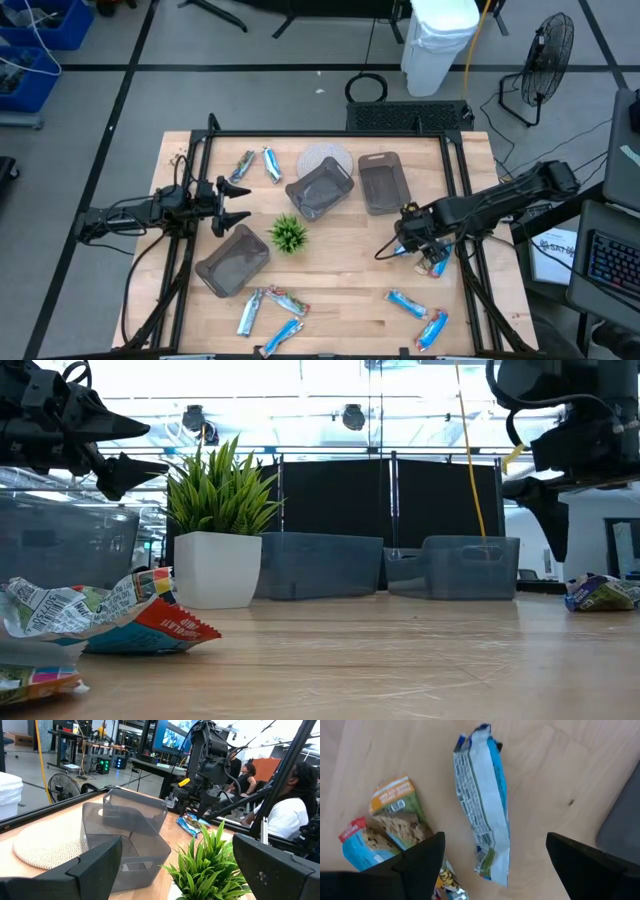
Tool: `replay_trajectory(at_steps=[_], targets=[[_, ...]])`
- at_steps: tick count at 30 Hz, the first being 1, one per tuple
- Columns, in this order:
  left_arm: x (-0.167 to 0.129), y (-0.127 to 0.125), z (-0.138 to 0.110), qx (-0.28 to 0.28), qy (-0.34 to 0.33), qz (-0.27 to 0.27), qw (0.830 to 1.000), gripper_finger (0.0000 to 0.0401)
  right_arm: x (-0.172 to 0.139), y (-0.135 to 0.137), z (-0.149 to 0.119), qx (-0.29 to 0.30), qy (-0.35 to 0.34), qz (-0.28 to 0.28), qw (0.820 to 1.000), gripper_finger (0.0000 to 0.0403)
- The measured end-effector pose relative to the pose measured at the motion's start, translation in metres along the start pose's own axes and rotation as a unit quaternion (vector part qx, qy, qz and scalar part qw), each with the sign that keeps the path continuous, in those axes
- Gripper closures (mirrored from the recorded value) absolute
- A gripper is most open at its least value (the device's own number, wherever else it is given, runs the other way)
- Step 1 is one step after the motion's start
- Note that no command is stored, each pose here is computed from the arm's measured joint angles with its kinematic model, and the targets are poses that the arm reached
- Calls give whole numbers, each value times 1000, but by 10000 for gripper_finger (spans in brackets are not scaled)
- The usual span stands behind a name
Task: Pick and place Granola Bars by type
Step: Put the blue granola bar into the top right black bin
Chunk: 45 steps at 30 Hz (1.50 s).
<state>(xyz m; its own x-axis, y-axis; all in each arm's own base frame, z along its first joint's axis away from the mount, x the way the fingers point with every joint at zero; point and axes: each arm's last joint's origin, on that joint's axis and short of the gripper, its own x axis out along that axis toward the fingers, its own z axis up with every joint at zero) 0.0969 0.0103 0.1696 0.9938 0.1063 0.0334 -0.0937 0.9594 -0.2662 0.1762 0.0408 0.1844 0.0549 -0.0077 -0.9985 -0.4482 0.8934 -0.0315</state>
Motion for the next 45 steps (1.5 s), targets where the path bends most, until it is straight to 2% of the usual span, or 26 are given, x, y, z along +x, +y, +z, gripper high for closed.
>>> replay_trajectory(at_steps=[17, 28, 33, 45], targets=[[0, 0, 0, 0, 0, 0, 1000, 22, 26, -2, 9, 0, 75, 16, 997, 67], [0, 0, 0, 0, 0, 0, 1000, 22, 39, -3, 16, 4, 90, 19, 996, 78], [0, 0, 0, 0, 0, 0, 1000, 22, 39, -3, 16, 4, 90, 19, 996, 120], [0, 0, 0, 0, 0, 0, 1000, 22, 39, -3, 16, 1, 87, 21, 996, 296]])
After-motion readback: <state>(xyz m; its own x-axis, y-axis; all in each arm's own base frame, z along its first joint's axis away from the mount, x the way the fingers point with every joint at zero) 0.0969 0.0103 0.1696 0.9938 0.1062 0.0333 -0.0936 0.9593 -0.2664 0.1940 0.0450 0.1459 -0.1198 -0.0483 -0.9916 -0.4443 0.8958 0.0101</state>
